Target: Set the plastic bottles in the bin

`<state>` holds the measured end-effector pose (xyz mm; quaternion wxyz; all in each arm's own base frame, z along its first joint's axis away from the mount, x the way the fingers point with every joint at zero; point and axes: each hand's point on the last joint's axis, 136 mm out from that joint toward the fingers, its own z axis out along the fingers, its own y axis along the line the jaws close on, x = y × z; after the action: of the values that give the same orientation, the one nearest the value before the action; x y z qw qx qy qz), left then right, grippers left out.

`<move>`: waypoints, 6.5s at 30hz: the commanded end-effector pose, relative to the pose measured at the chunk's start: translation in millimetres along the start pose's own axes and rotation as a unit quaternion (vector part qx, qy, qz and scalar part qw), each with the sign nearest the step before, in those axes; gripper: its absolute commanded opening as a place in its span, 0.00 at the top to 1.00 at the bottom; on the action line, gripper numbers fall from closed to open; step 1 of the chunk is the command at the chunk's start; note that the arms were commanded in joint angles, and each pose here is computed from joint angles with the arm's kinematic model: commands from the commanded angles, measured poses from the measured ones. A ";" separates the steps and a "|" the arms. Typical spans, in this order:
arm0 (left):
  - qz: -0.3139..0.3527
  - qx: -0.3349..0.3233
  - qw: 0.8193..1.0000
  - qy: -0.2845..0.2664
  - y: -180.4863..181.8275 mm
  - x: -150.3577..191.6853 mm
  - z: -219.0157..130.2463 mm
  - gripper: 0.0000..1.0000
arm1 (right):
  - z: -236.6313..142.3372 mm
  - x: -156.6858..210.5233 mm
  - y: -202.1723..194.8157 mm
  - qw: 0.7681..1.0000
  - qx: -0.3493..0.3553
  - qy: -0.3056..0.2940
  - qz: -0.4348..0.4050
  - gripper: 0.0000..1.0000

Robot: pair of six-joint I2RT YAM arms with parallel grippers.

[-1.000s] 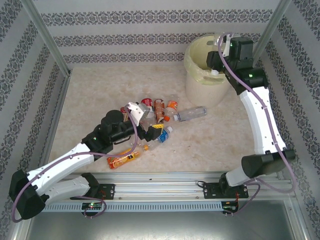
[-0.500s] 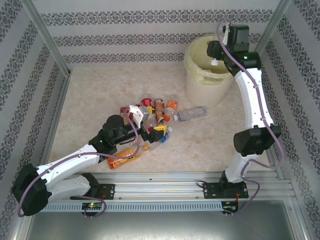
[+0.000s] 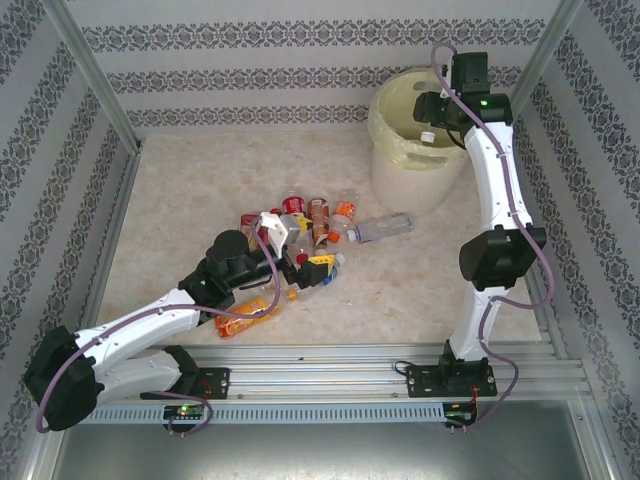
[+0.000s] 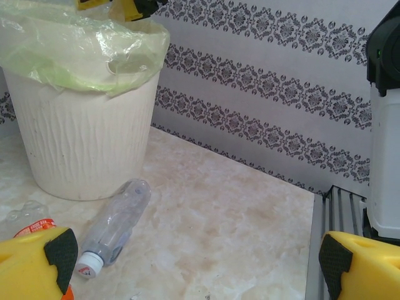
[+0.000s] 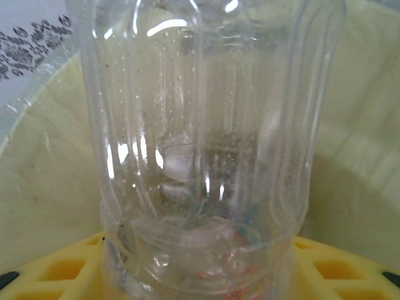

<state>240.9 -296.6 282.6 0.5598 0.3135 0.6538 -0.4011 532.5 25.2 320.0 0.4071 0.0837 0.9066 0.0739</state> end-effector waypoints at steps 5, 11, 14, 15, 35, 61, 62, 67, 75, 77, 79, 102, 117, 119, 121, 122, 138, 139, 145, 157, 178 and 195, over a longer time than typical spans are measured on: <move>0.019 0.017 1.000 0.002 -8.0 -7.0 1.1 0.00 | 21.2 19.3 -8.4 0.999 0.005 0.052 0.013 0.44; 0.022 0.017 1.000 0.008 -8.1 -4.6 1.2 0.00 | 38.0 34.6 -13.7 0.996 0.012 0.086 0.016 0.42; 0.024 0.016 1.000 0.008 -7.9 -5.0 1.1 0.00 | 42.1 38.5 -15.4 0.995 0.015 0.094 0.017 0.39; 0.024 0.016 1.000 0.010 -7.6 -3.9 1.5 0.00 | 42.9 39.0 -15.0 0.995 0.015 0.095 0.018 0.37; 0.020 0.014 0.999 0.022 -7.8 -4.0 0.6 0.00 | -38.2 -8.3 -0.5 1.000 -0.005 0.006 0.009 0.13; 0.041 0.023 0.994 0.103 -14.1 4.6 -5.7 0.00 | -149.4 102.1 64.7 0.991 -0.104 -0.059 -0.067 0.05; 0.040 0.020 0.993 0.113 -14.3 5.1 -7.7 0.00 | -154.3 114.2 67.5 0.990 -0.111 -0.055 -0.067 0.05; 0.022 0.003 0.988 0.154 -15.4 8.1 -21.0 0.00 | -161.8 172.6 68.9 0.989 -0.139 -0.022 -0.049 0.05; -0.050 -0.096 0.958 0.267 3.4 32.3 -58.9 0.00 | -168.2 238.5 79.9 0.979 -0.201 0.028 -0.020 0.05; -0.068 -0.109 0.947 0.294 3.6 41.0 -69.2 0.00 | -170.2 252.0 84.3 0.975 -0.219 0.041 -0.023 0.05; -0.084 -0.124 0.936 0.319 5.1 50.8 -78.8 0.00 | -170.4 265.3 86.7 0.971 -0.229 0.056 -0.027 0.05; -0.161 -0.259 0.853 0.424 63.2 103.5 -30.6 0.00 | -173.8 353.4 52.7 0.963 -0.253 0.091 0.026 0.06; -0.178 -0.228 0.870 0.400 116.0 106.6 111.3 0.18 | -180.5 372.7 34.1 0.965 -0.244 0.087 0.044 0.06; -0.174 -0.233 0.866 0.407 126.1 114.6 126.5 0.19 | -182.8 375.8 31.1 0.965 -0.243 0.088 0.044 0.06; -0.165 -0.244 0.864 0.408 136.7 118.2 138.1 0.19 | -184.1 377.5 29.9 0.964 -0.245 0.089 0.047 0.06; -0.158 -0.253 0.864 0.406 142.4 119.5 143.3 0.20 | -184.8 378.0 30.5 0.963 -0.248 0.089 0.049 0.06; -0.129 -0.319 0.839 0.422 197.2 151.2 157.1 0.20 | -181.8 380.6 30.3 0.963 -0.246 0.093 0.053 0.06; -0.130 -0.317 0.839 0.422 198.9 152.5 158.8 0.20 | -181.7 380.6 30.4 0.963 -0.246 0.093 0.052 0.06; -0.145 -0.310 0.843 0.416 212.1 158.6 170.7 0.20 | -181.6 381.2 30.0 0.963 -0.245 0.095 0.054 0.06; -0.170 -0.307 0.839 0.416 229.7 179.3 181.4 0.21 | -179.3 382.4 29.5 0.964 -0.240 0.099 0.053 0.06; -0.210 -0.271 0.882 0.324 225.5 105.5 189.8 0.49 | -175.9 382.5 32.0 0.963 -0.245 0.097 0.053 0.06; -0.397 -0.151 0.888 0.175 147.4 24.2 128.1 0.50 | -199.6 343.2 90.6 0.915 -0.395 0.056 0.058 0.09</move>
<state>433.9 -330.3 204.6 0.2814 0.0422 0.8926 -0.3497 162.3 156.0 203.2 0.3448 -0.0170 0.8452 0.4079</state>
